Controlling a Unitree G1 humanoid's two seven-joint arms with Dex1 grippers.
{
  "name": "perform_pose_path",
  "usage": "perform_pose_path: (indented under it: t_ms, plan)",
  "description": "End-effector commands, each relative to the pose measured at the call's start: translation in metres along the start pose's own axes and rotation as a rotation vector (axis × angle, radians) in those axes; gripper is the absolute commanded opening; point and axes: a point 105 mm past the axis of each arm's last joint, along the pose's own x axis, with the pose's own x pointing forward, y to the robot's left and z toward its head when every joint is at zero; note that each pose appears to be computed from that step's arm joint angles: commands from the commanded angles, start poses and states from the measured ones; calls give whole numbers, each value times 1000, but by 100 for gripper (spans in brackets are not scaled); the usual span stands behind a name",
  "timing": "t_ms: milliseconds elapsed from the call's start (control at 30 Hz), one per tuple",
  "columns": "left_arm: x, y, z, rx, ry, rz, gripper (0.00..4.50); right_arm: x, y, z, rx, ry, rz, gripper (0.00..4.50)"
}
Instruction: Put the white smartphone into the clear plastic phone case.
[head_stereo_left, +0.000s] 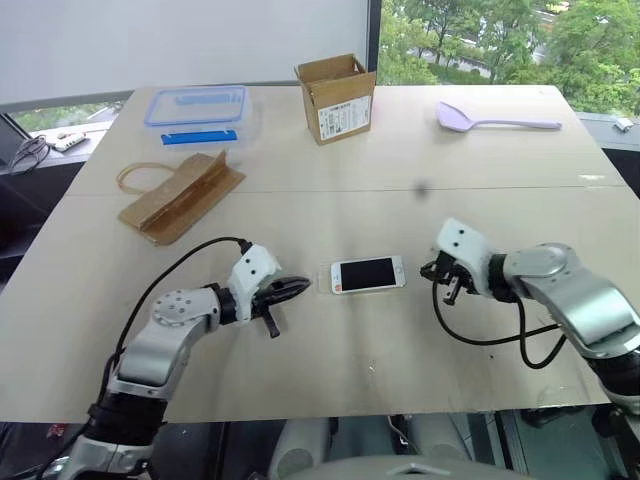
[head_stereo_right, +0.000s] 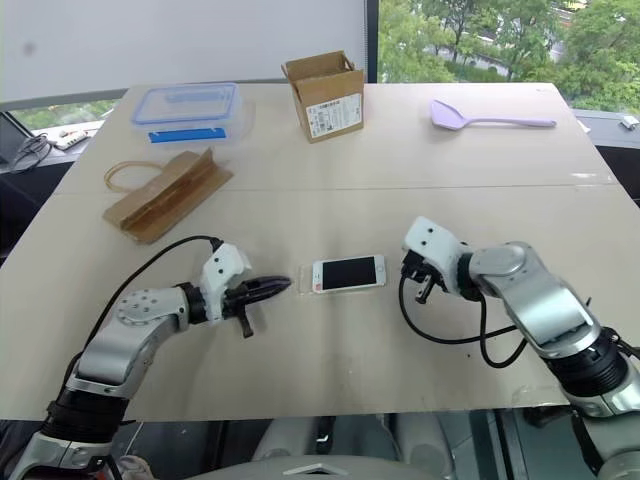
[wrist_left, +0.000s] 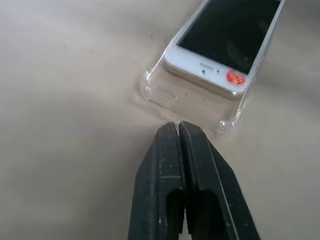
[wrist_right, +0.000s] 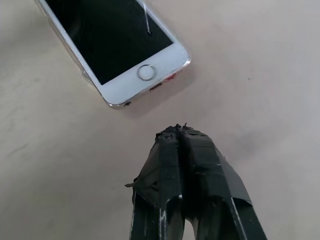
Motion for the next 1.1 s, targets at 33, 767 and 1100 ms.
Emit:
perform_pose_path:
  t_ms: [33,767,1100]
  plan:
    - [8,-5,2,8,-11,-17,7,8,3,15,-74,-35,1,0]
    - [22,-18,3,-10,-31,-50,7,33,48,48,-183,-144,329,0]
    - [30,-22,22,5,-84,-73,7,19,13,32,-220,-121,178,0]
